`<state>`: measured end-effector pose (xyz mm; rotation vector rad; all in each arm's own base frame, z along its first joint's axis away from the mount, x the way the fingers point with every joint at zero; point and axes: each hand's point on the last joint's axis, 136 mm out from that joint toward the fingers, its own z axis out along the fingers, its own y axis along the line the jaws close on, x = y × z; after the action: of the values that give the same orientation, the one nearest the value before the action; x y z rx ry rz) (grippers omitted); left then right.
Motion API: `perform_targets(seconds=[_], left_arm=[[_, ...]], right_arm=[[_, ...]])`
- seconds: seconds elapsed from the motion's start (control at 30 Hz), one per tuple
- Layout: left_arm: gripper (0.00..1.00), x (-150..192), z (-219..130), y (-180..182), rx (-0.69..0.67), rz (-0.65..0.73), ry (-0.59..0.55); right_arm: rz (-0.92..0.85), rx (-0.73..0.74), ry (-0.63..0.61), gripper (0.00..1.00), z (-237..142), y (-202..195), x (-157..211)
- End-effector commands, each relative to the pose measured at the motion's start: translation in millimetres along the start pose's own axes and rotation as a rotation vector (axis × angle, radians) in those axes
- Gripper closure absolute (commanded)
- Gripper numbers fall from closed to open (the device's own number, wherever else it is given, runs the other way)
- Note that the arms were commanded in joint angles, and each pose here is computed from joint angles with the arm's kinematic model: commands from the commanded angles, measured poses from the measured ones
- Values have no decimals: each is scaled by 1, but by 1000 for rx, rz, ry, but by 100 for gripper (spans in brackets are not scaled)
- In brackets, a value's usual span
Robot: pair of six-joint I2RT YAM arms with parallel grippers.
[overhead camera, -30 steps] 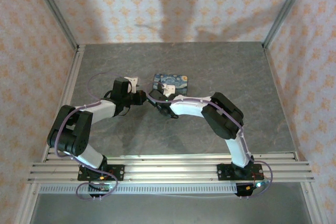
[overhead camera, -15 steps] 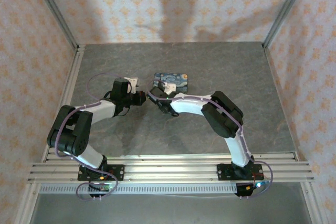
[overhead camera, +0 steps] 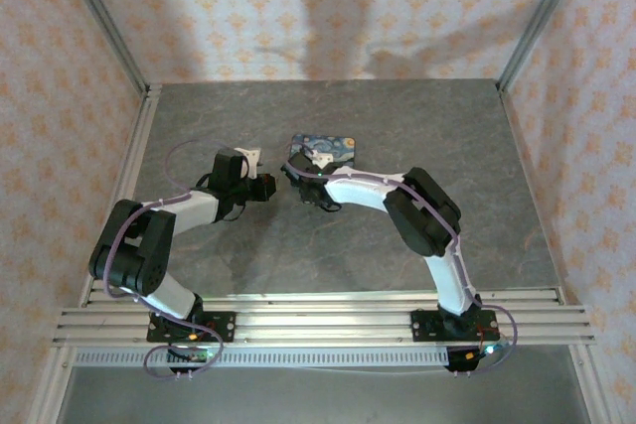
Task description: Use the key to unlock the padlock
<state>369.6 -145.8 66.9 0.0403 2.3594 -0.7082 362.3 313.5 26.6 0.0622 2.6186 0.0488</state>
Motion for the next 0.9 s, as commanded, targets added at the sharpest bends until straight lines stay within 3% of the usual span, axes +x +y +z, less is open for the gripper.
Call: perform_targets(seconds=[0.0, 0.27, 0.63, 0.87], left_arm=[[100, -3, -6, -1, 2, 34, -20], [100, -3, -12, -10, 53, 69, -38], [100, 1, -36, -45, 186, 207, -100], [100, 22, -39, -80, 309, 300, -64]], right_arm=[[-22, 35, 26, 90, 4, -11, -4], [-30, -85, 102, 100, -30, 6, -5], [129, -328, 202, 100, -82, 9, -15], [204, -402, 226, 100, -106, -4, -23]])
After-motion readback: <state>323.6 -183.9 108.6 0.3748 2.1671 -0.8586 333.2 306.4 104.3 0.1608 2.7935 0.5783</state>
